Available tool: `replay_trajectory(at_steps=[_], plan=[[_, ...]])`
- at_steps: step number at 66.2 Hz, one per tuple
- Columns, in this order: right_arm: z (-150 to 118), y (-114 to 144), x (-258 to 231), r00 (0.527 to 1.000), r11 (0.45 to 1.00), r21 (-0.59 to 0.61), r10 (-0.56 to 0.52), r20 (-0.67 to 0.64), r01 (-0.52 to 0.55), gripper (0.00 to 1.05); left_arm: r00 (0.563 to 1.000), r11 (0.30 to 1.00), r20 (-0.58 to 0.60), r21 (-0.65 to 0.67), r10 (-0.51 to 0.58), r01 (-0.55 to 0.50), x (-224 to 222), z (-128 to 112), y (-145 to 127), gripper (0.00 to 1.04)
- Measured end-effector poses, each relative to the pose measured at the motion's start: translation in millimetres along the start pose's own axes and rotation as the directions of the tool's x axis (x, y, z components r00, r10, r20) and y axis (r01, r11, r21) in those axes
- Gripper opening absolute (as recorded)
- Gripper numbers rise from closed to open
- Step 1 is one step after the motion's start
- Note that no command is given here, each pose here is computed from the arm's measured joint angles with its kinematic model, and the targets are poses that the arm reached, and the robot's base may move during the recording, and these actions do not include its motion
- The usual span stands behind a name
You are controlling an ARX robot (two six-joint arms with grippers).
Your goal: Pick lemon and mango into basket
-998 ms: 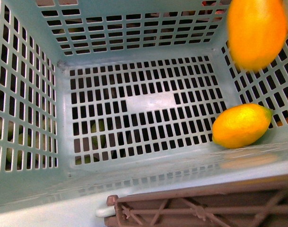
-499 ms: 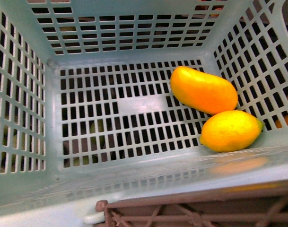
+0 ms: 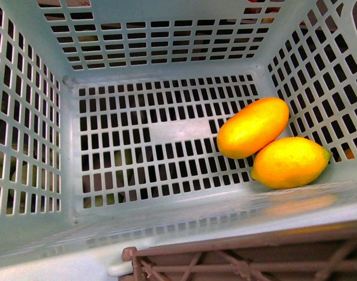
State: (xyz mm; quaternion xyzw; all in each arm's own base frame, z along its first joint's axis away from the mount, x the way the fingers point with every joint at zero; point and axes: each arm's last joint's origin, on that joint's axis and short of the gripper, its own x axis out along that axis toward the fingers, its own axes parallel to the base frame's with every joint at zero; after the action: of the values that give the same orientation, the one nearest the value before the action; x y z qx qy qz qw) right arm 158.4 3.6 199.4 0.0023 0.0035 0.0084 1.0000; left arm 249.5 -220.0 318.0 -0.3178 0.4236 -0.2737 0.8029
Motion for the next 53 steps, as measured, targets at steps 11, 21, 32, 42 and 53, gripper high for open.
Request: replay_trajectory(at_steps=[11,21,32,42,53], plan=[[-9.9,-2.9,-11.3,1.0,1.0,0.0,-0.015,-0.001,0.015,0.02,1.0,1.0,-0.001,-0.001,0.0,0.0,0.1,0.0,0.0,0.14],[-16.2,-2.9,-18.9,1.0,1.0,0.0,-0.016,-0.003,0.016,0.02,1.0,1.0,-0.001,0.0,0.0,0.0,0.1,0.0,0.1,0.14],[-20.7,-2.9,-26.0,1.0,1.0,0.0,-0.016,-0.001,0.016,0.02,1.0,1.0,-0.001,0.0,0.0,0.0,0.1,0.0,0.1,0.14],[-24.7,-2.8,-31.4,1.0,1.0,0.0,-0.016,-0.003,0.016,0.02,1.0,1.0,0.0,0.0,0.0,0.0,0.0,0.0,0.0,0.14],[-27.6,-2.8,-36.1,1.0,1.0,0.0,-0.016,0.022,0.016,0.02,1.0,1.0,-0.001,0.0,0.0,0.0,0.0,0.0,0.0,0.14]])
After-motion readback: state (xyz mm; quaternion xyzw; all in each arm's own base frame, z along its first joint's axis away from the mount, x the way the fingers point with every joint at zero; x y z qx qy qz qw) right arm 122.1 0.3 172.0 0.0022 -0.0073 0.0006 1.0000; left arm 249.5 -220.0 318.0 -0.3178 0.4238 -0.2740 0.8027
